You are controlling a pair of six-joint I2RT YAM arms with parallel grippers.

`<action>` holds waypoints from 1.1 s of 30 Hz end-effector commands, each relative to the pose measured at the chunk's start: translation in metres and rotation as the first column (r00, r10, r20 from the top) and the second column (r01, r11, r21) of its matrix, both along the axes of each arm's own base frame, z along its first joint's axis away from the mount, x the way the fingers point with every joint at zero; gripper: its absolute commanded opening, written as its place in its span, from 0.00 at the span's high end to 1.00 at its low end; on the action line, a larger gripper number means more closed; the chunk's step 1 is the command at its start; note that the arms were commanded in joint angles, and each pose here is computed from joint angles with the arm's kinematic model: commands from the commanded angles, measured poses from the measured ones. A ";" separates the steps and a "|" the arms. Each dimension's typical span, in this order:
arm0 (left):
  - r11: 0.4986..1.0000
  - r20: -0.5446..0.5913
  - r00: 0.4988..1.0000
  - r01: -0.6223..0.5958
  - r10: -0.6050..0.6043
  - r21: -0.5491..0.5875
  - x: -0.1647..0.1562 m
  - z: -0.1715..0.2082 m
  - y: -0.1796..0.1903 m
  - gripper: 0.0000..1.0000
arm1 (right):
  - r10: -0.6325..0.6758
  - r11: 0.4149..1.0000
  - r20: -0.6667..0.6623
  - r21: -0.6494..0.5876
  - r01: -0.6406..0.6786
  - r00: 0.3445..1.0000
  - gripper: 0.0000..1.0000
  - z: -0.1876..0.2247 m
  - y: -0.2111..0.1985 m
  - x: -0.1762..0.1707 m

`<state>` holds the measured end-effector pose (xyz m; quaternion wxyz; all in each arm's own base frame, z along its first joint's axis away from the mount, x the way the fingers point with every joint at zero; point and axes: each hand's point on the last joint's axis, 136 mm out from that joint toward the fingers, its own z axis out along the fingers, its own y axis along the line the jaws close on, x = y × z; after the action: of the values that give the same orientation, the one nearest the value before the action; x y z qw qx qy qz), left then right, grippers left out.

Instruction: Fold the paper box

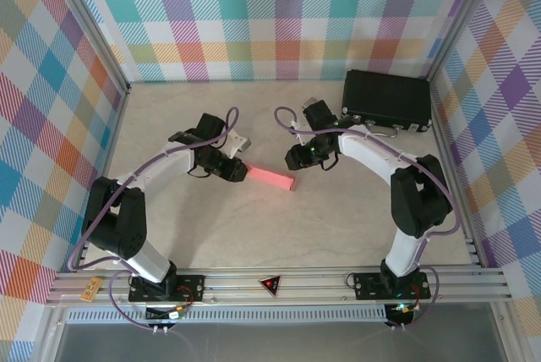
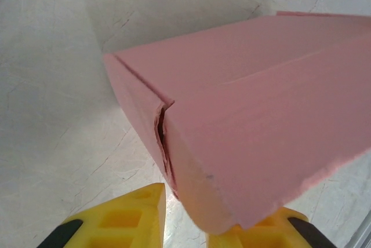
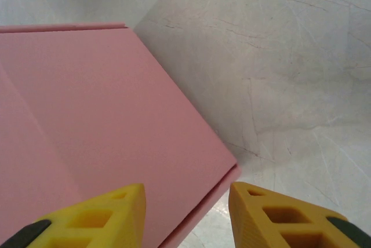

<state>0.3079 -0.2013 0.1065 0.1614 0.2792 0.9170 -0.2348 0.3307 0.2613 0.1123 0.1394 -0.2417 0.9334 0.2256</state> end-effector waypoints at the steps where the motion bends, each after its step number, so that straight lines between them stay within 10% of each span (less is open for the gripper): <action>1: 1.000 -0.004 1.000 0.007 -0.007 -0.006 0.003 0.002 -0.007 0.77 | 0.012 1.000 0.032 -0.008 -0.012 0.999 0.55 0.008 0.002 0.008; 21: 1.000 -0.003 1.000 0.010 -0.010 -0.023 0.010 0.003 -0.016 0.80 | 0.023 0.999 0.147 0.039 -0.029 0.989 0.52 0.038 -0.006 0.017; 33: 1.000 -0.001 1.000 0.012 -0.012 -0.018 0.011 0.005 -0.017 0.80 | 0.276 0.944 0.327 0.083 -0.319 0.904 0.41 0.053 0.001 -0.022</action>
<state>0.3152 -0.2108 0.1032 0.1554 0.2777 0.9178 -0.2374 0.3226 0.2544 0.1597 0.2461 -0.3444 0.8724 0.2444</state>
